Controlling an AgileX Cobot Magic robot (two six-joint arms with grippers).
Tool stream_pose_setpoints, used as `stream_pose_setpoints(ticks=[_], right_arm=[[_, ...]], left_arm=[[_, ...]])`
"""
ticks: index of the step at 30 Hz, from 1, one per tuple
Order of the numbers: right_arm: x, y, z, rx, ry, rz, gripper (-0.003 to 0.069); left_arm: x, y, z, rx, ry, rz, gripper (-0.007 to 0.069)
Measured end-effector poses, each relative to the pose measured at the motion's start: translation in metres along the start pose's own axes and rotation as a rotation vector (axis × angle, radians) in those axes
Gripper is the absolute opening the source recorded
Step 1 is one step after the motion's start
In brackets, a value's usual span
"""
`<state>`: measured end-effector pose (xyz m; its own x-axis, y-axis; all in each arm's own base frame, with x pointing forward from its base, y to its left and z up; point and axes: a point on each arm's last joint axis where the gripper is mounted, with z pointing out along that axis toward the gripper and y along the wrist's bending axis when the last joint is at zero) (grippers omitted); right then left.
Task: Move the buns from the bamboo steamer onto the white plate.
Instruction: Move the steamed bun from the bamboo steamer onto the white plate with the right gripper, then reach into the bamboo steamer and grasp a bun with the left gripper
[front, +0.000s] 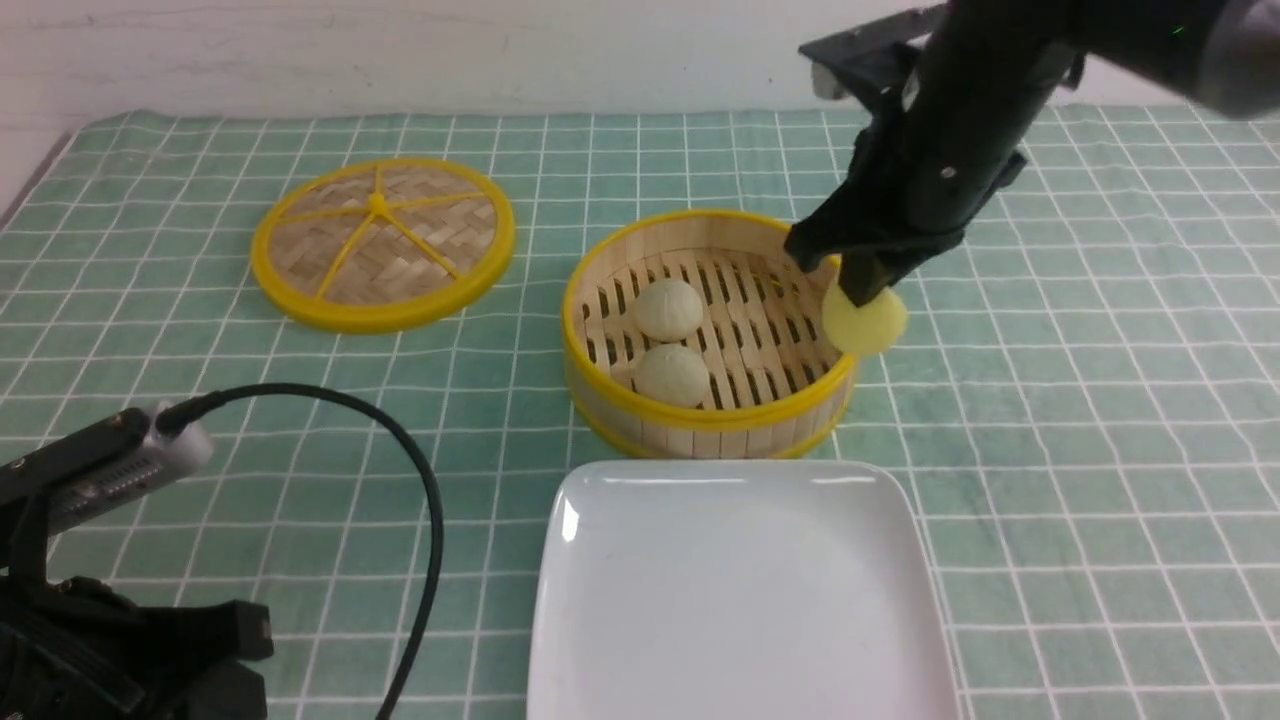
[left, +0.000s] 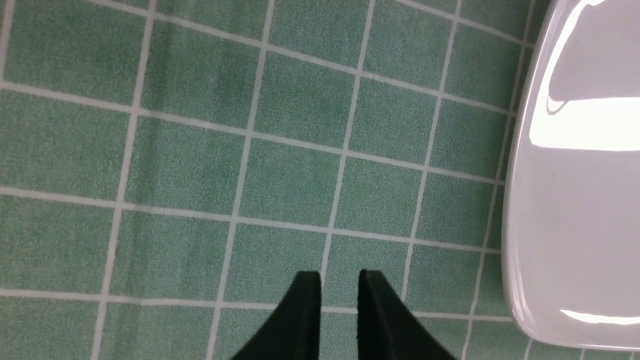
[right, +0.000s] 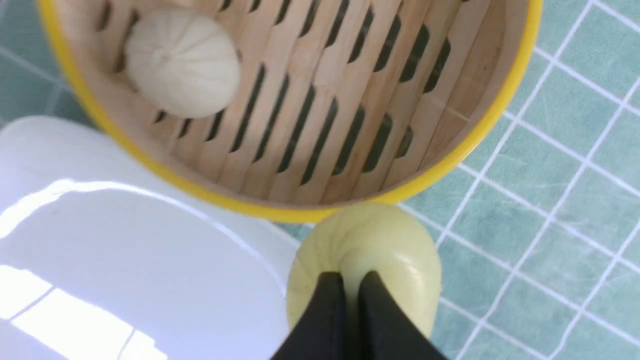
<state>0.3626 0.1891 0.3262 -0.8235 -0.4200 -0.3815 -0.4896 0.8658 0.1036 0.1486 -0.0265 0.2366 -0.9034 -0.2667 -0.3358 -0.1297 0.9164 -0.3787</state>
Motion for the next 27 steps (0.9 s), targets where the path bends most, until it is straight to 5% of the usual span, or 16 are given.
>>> stream_pose_setpoints(ticks=[4, 8, 14, 16, 23, 27], right_arm=[[0.02, 0.012, -0.01, -0.123, 0.027, 0.031, 0.0009], [0.056, 0.022, 0.03, -0.275, 0.177, 0.06, 0.0013], [0.088, 0.017, 0.091, -0.3, 0.18, 0.148, 0.0055], [0.093, 0.016, 0.102, -0.29, 0.183, 0.167, 0.0089], [0.098, 0.012, 0.106, -0.276, 0.199, 0.165, 0.0379], [0.089, 0.007, 0.083, -0.264, 0.175, 0.124, 0.0448]], left_arm=[[0.0, 0.0, 0.0, 0.001, 0.0, -0.001, 0.0146], [0.0, 0.0, 0.0, 0.001, 0.0, -0.001, 0.0146], [-0.001, 0.0, 0.0, 0.001, -0.012, 0.0, 0.0148], [-0.002, 0.0, 0.0, 0.001, -0.016, 0.0, 0.0148], [-0.001, 0.0, 0.0, 0.001, -0.004, 0.0, 0.0148], [0.0, 0.0, 0.0, -0.003, 0.0, 0.006, 0.015]])
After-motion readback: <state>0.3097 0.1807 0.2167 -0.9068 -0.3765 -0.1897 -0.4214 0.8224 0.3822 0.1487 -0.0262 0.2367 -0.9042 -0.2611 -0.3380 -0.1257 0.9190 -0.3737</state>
